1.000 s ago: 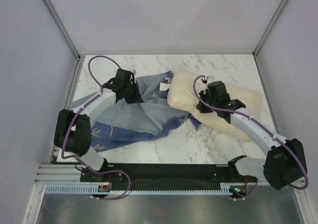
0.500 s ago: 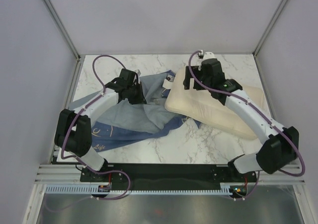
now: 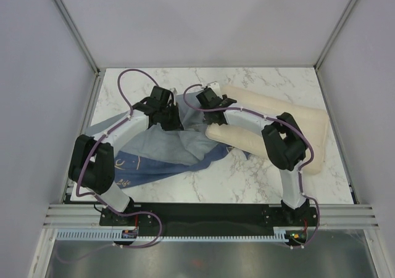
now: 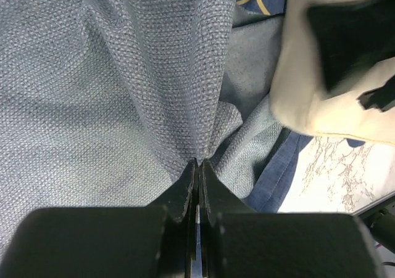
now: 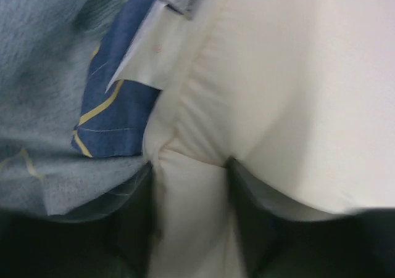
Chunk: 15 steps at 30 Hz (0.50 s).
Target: Put the pillow into the pillowcase
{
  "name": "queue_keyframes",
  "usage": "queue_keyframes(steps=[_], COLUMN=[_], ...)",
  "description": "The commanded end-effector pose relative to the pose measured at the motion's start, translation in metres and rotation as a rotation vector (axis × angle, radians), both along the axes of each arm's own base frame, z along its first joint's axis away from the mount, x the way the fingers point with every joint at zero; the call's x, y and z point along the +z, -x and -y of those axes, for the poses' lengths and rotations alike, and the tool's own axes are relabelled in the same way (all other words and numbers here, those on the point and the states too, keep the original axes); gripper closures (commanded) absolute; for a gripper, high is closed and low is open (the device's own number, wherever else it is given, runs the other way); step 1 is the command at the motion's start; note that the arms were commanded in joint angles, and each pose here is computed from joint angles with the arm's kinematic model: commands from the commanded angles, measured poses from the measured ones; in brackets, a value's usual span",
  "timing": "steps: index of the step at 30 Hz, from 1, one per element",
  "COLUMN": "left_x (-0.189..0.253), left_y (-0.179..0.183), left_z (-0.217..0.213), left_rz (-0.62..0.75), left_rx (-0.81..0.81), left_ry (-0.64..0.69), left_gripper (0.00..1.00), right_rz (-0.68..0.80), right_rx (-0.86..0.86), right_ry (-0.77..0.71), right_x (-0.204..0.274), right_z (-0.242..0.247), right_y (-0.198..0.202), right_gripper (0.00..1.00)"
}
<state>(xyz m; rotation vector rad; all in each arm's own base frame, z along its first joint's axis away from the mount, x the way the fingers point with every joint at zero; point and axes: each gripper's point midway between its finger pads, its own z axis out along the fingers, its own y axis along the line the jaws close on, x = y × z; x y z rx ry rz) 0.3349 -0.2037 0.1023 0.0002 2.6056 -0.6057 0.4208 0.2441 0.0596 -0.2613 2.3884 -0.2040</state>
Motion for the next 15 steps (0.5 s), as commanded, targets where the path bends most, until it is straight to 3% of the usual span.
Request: queue_keyframes(steps=[1, 5, 6, 12, 15], left_x=[0.027, 0.027, 0.022, 0.016, 0.014], left_y=[0.003, 0.013, 0.018, 0.037, 0.050], left_z=[0.007, 0.026, 0.035, 0.064, 0.071], left_rz=[0.046, 0.037, 0.025, 0.006, 0.005], left_rx=[-0.037, -0.105, -0.126, -0.205, -0.234], left_ry=[0.046, 0.055, 0.049, 0.037, 0.025], left_gripper=[0.98, 0.98, 0.98, 0.98, 0.98], right_rz=[0.009, -0.013, -0.058, -0.169, -0.093], right_rx=[-0.157, -0.123, -0.104, -0.026, -0.005], right_ry=[0.119, 0.030, 0.027, -0.027, -0.124], right_x=[0.009, 0.012, -0.002, -0.024, 0.009], right_z=[0.057, 0.055, 0.058, 0.075, 0.078], right_y=[0.012, 0.035, 0.050, 0.118, 0.144], right_gripper=[0.54, 0.95, 1.00, 1.00, 1.00])
